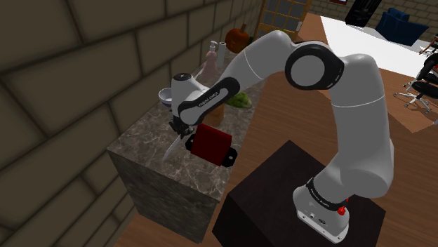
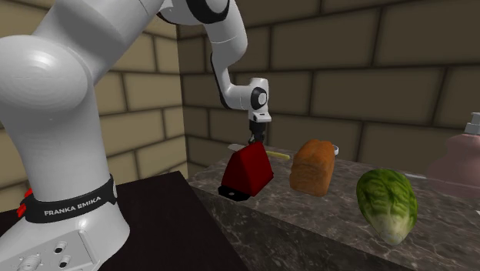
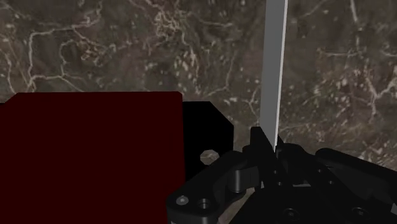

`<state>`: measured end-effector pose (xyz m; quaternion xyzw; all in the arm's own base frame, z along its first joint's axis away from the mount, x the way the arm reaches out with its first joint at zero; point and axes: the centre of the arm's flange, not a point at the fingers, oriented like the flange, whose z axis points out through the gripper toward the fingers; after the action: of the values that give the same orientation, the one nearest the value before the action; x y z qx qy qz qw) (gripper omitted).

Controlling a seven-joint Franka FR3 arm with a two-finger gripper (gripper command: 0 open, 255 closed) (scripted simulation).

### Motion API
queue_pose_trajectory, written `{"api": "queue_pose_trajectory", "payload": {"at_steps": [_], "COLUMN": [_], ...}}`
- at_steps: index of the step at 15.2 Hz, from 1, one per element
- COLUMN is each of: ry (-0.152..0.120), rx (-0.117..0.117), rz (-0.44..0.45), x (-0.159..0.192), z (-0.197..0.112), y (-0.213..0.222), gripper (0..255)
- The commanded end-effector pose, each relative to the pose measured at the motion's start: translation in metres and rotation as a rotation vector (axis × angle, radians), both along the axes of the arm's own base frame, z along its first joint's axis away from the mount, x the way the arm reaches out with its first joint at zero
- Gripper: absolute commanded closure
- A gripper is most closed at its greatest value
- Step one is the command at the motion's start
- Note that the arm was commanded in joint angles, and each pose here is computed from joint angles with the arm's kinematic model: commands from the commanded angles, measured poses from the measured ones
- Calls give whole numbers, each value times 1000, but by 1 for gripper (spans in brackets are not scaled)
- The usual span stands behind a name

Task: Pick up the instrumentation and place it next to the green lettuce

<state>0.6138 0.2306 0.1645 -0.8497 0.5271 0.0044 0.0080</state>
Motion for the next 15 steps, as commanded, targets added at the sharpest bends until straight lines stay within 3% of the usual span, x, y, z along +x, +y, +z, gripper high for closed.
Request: {"api": "queue_pose_trajectory", "payload": {"at_steps": [1, 15], "ry": [0, 0], "rx": [0, 0], "rz": [0, 0], "x": [0, 0], "z": [10, 84], "y": [0, 0], "gripper": [255, 255]}}
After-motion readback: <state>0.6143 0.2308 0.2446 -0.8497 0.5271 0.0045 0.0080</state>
